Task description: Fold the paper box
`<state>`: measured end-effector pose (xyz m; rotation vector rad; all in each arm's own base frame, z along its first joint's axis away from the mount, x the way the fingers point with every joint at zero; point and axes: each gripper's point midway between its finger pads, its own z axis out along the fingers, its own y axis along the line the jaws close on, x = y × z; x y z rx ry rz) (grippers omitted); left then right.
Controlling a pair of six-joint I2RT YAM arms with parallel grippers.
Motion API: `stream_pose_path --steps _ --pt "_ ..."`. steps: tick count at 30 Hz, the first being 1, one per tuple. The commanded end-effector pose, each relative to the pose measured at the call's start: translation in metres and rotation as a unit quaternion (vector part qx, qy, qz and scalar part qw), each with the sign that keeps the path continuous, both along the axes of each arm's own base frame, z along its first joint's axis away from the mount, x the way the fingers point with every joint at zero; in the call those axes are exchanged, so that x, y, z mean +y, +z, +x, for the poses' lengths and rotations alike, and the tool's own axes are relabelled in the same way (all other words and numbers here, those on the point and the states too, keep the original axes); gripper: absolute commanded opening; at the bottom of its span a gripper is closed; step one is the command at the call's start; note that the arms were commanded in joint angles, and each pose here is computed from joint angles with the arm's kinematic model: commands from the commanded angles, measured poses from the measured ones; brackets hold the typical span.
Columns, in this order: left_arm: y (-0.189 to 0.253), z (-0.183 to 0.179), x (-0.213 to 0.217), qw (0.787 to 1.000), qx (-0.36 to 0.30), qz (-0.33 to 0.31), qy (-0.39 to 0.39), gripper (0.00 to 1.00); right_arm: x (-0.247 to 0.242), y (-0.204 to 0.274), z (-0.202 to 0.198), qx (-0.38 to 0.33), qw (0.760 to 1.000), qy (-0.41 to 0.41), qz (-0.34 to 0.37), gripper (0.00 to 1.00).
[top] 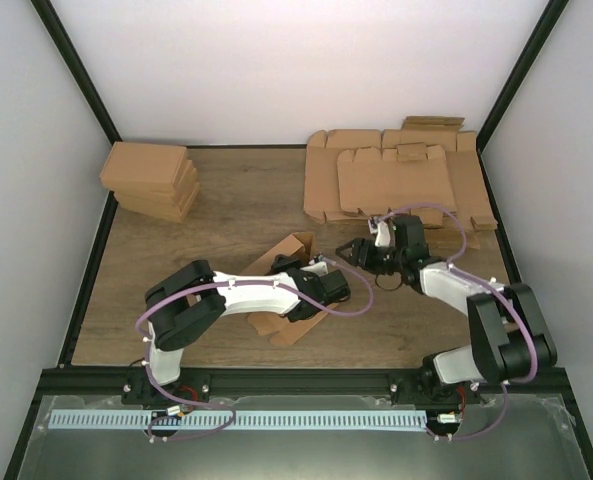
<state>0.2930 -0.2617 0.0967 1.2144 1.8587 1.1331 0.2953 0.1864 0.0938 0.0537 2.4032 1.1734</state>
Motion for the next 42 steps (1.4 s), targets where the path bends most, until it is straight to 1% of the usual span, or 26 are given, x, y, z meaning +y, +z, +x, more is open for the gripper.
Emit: stream_pose_path --steps 1,2,4,9,14,16,23,27,31,36,42 --pt "-0.010 -0.002 0.004 1.000 0.008 0.010 0.002 0.11 0.020 0.031 0.027 -0.044 0.997 0.057 0.042 0.63" --pt "-0.009 -0.002 0.003 1.000 0.008 0.005 0.003 0.11 0.023 0.032 0.027 -0.042 0.996 0.063 0.054 0.63" --pt "-0.009 -0.003 0.001 1.000 0.014 -0.005 0.004 0.14 0.026 0.034 0.025 -0.043 0.994 0.066 0.069 0.63" --pt "-0.015 -0.007 -0.004 0.999 0.035 -0.030 0.009 0.29 0.024 0.023 0.019 -0.032 0.995 0.064 0.066 0.64" --pt "-0.013 -0.017 -0.019 0.991 0.083 -0.101 0.005 0.45 0.023 0.017 0.016 -0.027 0.996 0.060 0.062 0.65" --pt "-0.011 -0.021 -0.026 0.986 0.105 -0.130 0.001 0.49 0.022 0.018 0.017 -0.029 0.996 0.059 0.061 0.66" --pt "-0.007 -0.038 -0.050 0.962 0.176 -0.208 -0.013 0.55 0.029 0.021 0.013 -0.037 0.995 0.074 0.057 0.68" --pt "-0.006 -0.044 -0.058 0.951 0.199 -0.237 -0.021 0.57 0.039 0.014 -0.006 -0.025 0.994 0.088 0.056 0.68" --pt "-0.004 -0.049 -0.064 0.940 0.217 -0.261 -0.025 0.58 0.039 0.005 -0.026 -0.018 0.995 0.080 0.059 0.67" --pt "-0.001 -0.053 -0.073 0.917 0.252 -0.307 -0.031 0.58 0.042 -0.014 -0.048 -0.001 0.995 0.088 0.054 0.66" --pt "0.004 -0.051 -0.074 0.890 0.285 -0.354 -0.027 0.58 0.044 -0.034 -0.058 0.022 0.994 0.095 0.046 0.64"
